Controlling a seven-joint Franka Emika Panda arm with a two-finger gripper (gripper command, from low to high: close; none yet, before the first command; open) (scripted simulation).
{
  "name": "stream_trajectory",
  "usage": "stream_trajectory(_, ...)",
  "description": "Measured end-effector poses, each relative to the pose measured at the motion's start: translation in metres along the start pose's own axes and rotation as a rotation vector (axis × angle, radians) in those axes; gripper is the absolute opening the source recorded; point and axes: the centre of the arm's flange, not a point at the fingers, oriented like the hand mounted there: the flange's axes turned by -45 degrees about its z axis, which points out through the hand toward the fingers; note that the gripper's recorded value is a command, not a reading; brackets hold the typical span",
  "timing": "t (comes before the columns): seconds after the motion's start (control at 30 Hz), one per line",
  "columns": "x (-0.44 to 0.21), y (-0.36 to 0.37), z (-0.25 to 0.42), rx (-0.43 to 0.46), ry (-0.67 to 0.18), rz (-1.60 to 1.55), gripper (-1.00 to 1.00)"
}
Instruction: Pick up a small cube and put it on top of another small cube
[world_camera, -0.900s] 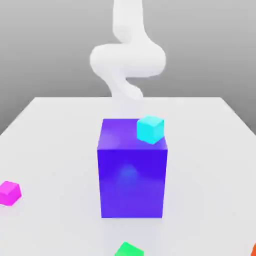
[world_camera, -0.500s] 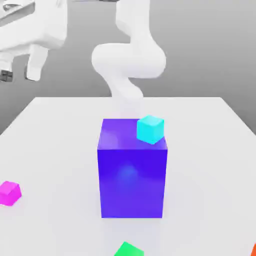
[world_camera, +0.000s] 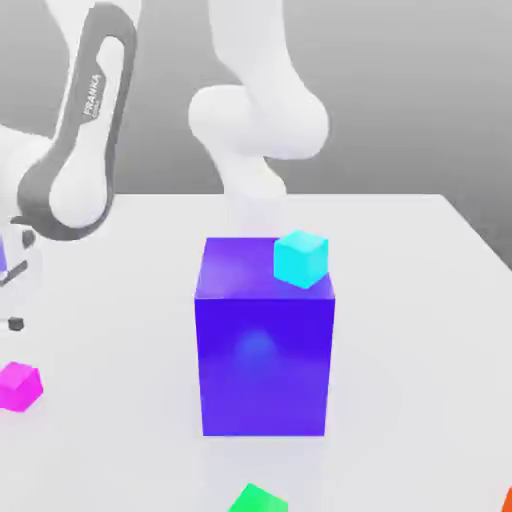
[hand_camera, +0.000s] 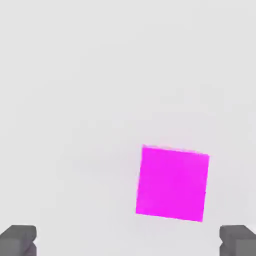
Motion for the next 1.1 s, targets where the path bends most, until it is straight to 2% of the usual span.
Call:
stream_trajectory(0.1,0.002,0.003,0.038,-0.006,-0.002,0.013,0.0)
stream_trajectory(0.13,0.001,0.004,0.047,-0.006,-0.002,0.014,-1.0)
stream_trajectory(0.37,0.002,0.004,0.048,-0.005,-0.001,0.014,-1.0)
stream_trajectory(0.53,0.0,0.002,-0.005,-0.005,-0.001,0.009,-1.0)
stream_trajectory(0.8,-0.186,-0.092,-0.035,-0.007,-0.016,-0.66,-1.0)
stream_trajectory(1.0,-0.345,-0.106,-0.051,-0.003,-0.01,-1.152,-1.0)
stream_trajectory(1.1,-0.39,-0.104,-0.016,-0.002,-0.006,-1.29,-1.0)
